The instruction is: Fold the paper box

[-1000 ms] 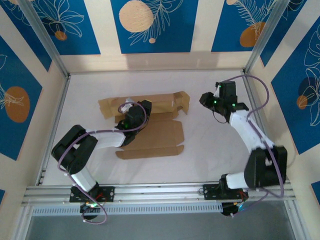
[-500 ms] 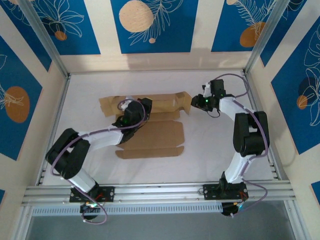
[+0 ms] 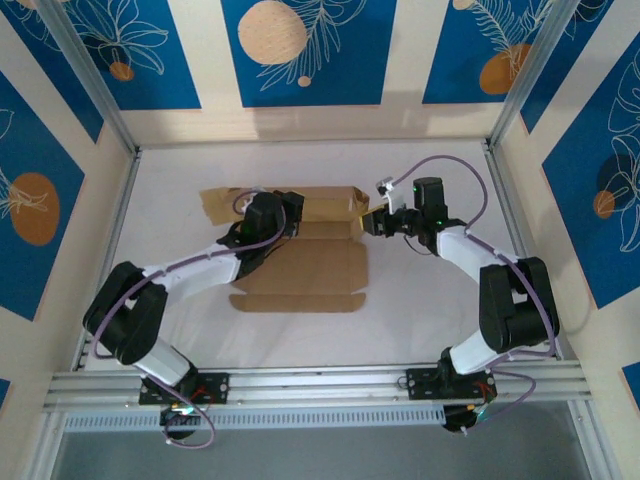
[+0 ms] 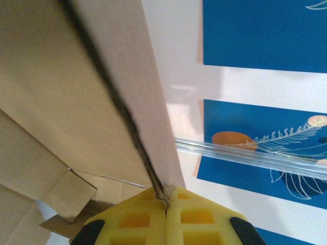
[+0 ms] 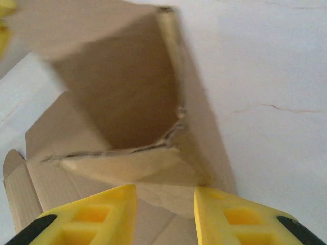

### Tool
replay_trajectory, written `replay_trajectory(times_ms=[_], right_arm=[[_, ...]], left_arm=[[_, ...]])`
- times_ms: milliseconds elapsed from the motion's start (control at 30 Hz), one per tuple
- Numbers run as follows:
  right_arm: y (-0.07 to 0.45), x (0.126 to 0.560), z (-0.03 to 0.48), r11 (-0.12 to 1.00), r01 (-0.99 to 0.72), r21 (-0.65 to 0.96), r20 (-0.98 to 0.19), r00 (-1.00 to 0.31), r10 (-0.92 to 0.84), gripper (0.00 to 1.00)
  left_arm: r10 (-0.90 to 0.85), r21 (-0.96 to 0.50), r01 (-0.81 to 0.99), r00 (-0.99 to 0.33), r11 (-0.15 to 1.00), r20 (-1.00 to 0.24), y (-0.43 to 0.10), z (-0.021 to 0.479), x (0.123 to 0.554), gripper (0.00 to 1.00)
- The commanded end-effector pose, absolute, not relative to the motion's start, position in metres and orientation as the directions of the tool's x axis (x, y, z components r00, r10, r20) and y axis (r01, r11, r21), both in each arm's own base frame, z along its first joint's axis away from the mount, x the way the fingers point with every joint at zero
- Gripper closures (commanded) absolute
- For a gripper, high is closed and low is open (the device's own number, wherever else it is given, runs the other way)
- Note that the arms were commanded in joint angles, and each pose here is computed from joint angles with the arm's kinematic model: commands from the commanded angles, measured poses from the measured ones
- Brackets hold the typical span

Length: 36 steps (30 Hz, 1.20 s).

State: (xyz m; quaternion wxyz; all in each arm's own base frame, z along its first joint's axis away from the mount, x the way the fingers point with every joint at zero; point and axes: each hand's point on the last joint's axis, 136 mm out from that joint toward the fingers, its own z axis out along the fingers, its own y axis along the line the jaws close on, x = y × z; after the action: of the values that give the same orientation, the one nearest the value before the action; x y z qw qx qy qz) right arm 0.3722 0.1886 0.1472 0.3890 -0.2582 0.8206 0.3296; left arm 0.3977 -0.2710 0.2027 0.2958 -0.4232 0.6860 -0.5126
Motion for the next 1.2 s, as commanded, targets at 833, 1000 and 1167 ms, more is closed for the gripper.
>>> replay_trajectory(times_ms=[833, 1000, 1167], right_arm=[[0.218, 0.403, 0.104, 0.749, -0.663, 0.026, -0.726, -0.528, -0.442, 0.63], [0.236, 0.396, 0.116, 0.751, -0.660, 0.012, -0.767, -0.488, -0.416, 0.66], [0.241, 0.387, 0.126, 0.768, -0.639, -0.042, -0.804, -0.434, -0.406, 0.69]], left_arm=[[-0.843, -0.935, -0.332, -0.532, 0.124, 0.077, -0.273, 0.159, 0.385, 1.00], [-0.819, -0.920, -0.360, -0.568, 0.155, 0.084, -0.278, 0.156, 0.380, 1.00], [-0.762, -0.892, -0.411, -0.634, 0.190, 0.130, -0.288, 0.157, 0.368, 1.00]])
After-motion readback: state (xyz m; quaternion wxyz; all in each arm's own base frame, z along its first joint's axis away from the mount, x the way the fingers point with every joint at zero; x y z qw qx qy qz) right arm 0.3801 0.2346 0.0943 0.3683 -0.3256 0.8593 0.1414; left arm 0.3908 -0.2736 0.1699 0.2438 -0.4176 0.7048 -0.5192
